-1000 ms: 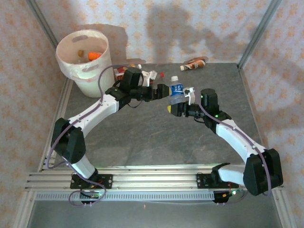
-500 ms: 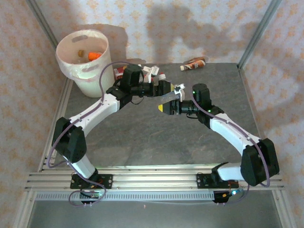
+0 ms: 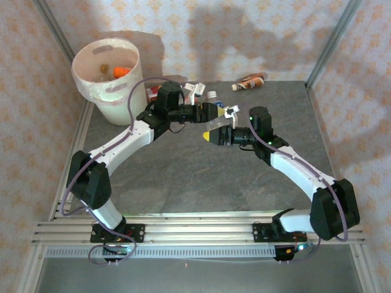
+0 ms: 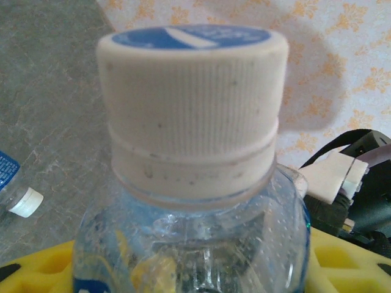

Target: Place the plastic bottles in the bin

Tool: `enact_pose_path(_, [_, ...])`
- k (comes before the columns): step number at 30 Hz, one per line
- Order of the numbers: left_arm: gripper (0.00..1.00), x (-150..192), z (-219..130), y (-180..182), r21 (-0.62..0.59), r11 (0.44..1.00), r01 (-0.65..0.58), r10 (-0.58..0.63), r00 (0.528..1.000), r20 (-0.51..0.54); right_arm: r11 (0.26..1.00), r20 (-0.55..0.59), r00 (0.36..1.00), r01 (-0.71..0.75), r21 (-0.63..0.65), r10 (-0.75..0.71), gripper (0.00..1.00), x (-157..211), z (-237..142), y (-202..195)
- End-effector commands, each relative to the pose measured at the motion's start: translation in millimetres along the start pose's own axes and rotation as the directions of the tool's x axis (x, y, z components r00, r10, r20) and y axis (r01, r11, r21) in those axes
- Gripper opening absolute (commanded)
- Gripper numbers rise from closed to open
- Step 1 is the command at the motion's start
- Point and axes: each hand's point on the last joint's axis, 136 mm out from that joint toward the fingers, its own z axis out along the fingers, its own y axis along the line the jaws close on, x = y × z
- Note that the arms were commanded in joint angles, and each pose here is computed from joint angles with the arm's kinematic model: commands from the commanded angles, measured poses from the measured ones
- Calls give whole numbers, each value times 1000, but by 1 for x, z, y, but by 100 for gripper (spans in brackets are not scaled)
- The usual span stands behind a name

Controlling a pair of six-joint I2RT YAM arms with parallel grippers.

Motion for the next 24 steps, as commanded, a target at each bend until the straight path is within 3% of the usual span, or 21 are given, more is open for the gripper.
enact_pose_path(1, [47,-7,-3,5,-70,997,-23,28,998,61,996,68,995,66,57,-70,82,-11,-7,3])
enact_pose_path(5, [46,-18,-9,23,-155,988,18,2,992,124,984,70,995,64,163,-77,99,-12,-13,-11])
enact_pose_path(15, [45,-45,-35,53,-190,974,122,-68,962,265,928,88,988,83,363,-123,99,-16,-36,-27])
enact_pose_path(20, [44,-58,-68,58,-339,935,103,14,945,327,817,165,974,33,575,-155,99,-28,-66,-52])
enact_pose_path(24, [45,-70,-108,58,-497,863,94,116,920,374,695,214,965,-51,718,-150,99,-33,-95,-73])
